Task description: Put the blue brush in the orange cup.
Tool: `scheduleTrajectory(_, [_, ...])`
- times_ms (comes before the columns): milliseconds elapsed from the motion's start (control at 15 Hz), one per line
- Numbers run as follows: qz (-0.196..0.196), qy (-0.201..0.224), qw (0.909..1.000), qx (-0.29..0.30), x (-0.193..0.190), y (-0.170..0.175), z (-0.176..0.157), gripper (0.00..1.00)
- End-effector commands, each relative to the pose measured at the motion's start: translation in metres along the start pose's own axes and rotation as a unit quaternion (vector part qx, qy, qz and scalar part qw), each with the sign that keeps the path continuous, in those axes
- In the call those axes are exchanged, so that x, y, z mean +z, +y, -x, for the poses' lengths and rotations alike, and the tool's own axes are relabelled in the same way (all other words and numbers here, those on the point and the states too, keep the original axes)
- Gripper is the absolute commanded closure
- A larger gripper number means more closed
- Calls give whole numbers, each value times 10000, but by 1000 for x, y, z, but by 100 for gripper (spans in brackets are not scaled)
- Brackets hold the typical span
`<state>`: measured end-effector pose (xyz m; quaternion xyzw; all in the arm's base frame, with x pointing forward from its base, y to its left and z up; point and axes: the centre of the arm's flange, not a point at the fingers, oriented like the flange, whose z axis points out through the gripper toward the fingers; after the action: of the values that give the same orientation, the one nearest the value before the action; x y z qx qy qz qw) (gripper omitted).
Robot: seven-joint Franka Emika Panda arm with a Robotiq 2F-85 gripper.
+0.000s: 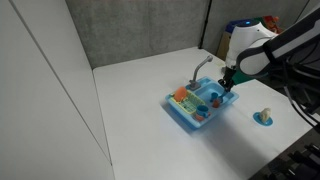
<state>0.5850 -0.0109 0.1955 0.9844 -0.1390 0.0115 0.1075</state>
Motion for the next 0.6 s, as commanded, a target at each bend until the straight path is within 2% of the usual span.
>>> scheduleTrajectory(0, [35, 110, 9999, 34, 1, -3, -6, 97])
scheduleTrajectory(533, [51, 71, 10000, 24, 7, -4, -7, 97])
